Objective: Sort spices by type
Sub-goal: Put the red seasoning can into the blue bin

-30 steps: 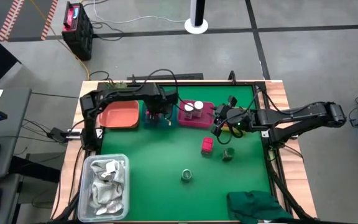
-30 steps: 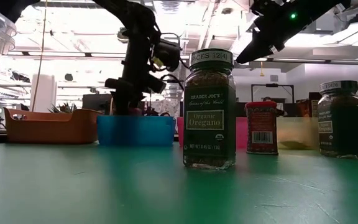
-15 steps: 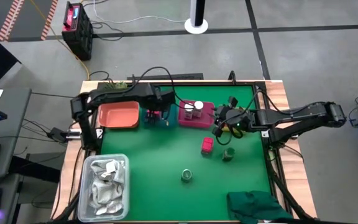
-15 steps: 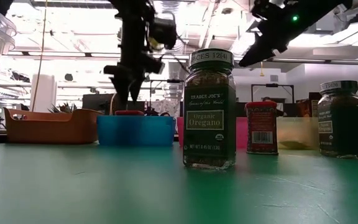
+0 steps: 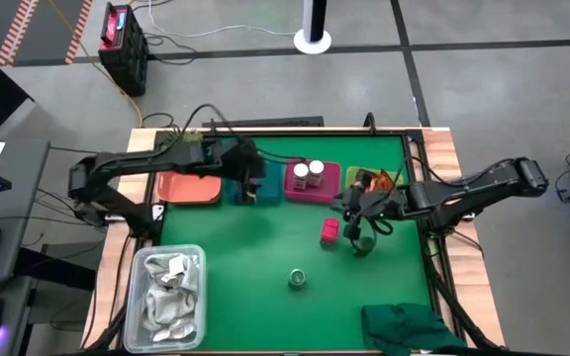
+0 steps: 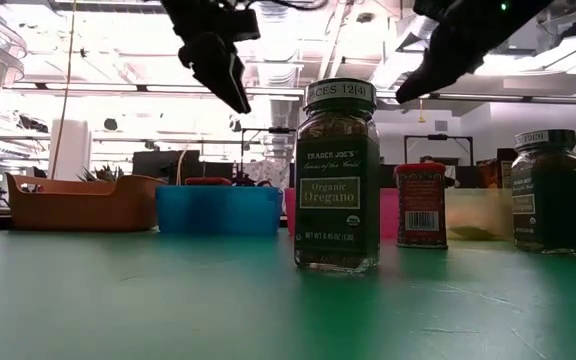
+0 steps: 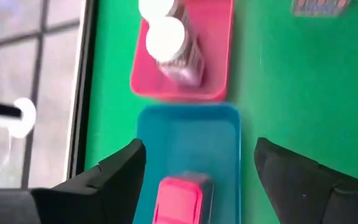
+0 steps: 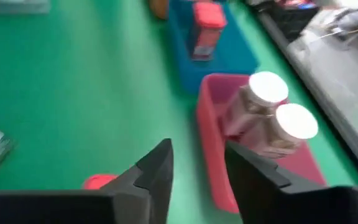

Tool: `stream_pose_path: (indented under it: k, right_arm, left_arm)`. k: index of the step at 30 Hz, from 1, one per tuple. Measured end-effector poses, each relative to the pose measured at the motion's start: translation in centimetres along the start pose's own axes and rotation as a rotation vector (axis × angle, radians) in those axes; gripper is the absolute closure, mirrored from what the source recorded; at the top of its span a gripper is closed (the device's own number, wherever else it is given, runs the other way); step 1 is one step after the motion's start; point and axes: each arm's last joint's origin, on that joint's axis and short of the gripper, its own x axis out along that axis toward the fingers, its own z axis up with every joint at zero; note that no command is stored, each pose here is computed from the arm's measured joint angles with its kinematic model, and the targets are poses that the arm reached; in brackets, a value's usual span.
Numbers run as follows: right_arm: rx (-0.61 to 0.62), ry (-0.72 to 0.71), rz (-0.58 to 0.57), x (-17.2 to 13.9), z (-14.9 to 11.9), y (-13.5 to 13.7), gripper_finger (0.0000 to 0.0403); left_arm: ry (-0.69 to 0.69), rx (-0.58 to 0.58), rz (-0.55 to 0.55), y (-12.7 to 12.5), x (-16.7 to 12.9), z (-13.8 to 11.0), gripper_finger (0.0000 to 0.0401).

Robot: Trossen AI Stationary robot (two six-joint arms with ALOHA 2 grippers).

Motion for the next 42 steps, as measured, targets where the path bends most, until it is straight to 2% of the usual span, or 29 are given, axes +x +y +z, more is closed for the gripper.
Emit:
stream_pose_path:
  k: [6, 10, 16, 20, 24, 29, 32, 39, 42]
  right_arm:
    - [-0.094, 0.167, 0.041, 0.3, 0.5, 1.3, 0.0151]
    - [-0.147, 0.327, 0.050, 0.8, 0.9, 1.8, 0.0120]
    - [-0.350, 0.531, 0.051, 2.7, 0.8, 3.2, 0.0116]
    - [-0.422, 0.678, 0.034, 3.8, 0.9, 3.7, 0.0116]
    - [-0.452, 0.737, 0.027, 5.7, 0.7, 4.5, 0.0116]
    - [-0.524, 0.785, 0.039, 7.3, 0.2, 5.5, 0.0116]
    - [-0.503, 0.772, 0.033, 7.9, 0.5, 6.0, 0.0116]
    - [-0.251, 0.659, -0.026, 8.3, 2.3, 5.9, 0.0117]
    - [-0.189, 0.642, -0.041, 8.3, 2.7, 6.0, 0.0117]
  left_arm:
    - [-0.129, -0.018, 0.010, -2.2, 0.0, -1.2, 0.0122]
    - [-0.139, -0.050, -0.017, -3.3, -0.3, -1.0, 0.0122]
    - [-0.142, -0.010, -0.019, -5.2, -0.6, -0.5, 0.0123]
    - [-0.136, 0.005, -0.019, -6.1, -0.9, -0.4, 0.0123]
    - [-0.118, 0.026, 0.041, -6.5, -1.0, -0.4, 0.0123]
    - [-0.094, 0.032, 0.045, -6.6, -1.0, -0.6, 0.0123]
    - [-0.068, 0.027, 0.038, -6.7, -1.0, -0.8, 0.0123]
    - [-0.047, 0.024, 0.032, -6.7, -1.0, -1.0, 0.0123]
    - [-0.051, 0.022, 0.019, -6.8, -1.0, -1.0, 0.0123]
